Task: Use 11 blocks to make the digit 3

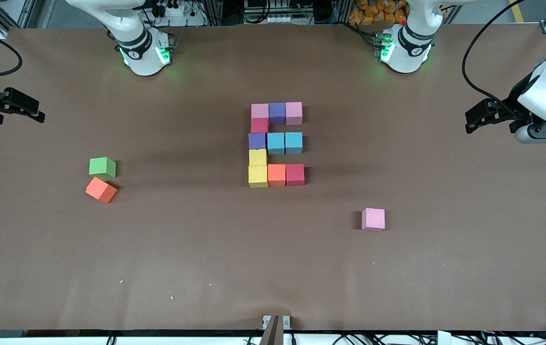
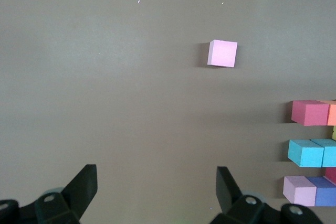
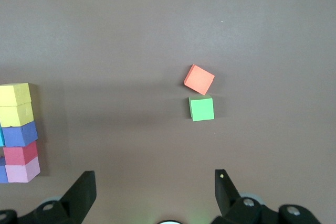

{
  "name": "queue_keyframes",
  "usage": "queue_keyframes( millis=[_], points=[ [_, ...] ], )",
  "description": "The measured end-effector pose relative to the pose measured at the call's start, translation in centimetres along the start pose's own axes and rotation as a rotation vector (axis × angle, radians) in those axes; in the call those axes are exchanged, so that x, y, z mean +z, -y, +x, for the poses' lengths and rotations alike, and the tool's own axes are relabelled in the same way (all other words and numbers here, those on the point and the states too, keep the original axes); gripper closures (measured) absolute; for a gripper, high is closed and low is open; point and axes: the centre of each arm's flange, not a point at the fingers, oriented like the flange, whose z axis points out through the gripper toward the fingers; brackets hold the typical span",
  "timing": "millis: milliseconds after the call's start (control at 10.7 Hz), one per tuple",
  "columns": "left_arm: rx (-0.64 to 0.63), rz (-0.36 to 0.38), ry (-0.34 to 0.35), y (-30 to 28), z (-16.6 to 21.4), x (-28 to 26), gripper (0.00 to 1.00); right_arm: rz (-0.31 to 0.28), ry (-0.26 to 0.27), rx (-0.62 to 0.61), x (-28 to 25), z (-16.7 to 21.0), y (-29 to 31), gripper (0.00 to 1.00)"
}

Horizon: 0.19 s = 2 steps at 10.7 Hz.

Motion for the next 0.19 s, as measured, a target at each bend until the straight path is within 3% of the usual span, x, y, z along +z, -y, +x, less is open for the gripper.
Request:
queue_keyframes(
  millis=[187],
  points=[
    [0.002, -0.001, -0.005, 0.07, 0.05, -0.21, 0.0, 0.0, 0.0, 0.0, 0.0, 0.0, 0.0, 0.0]
  ],
)
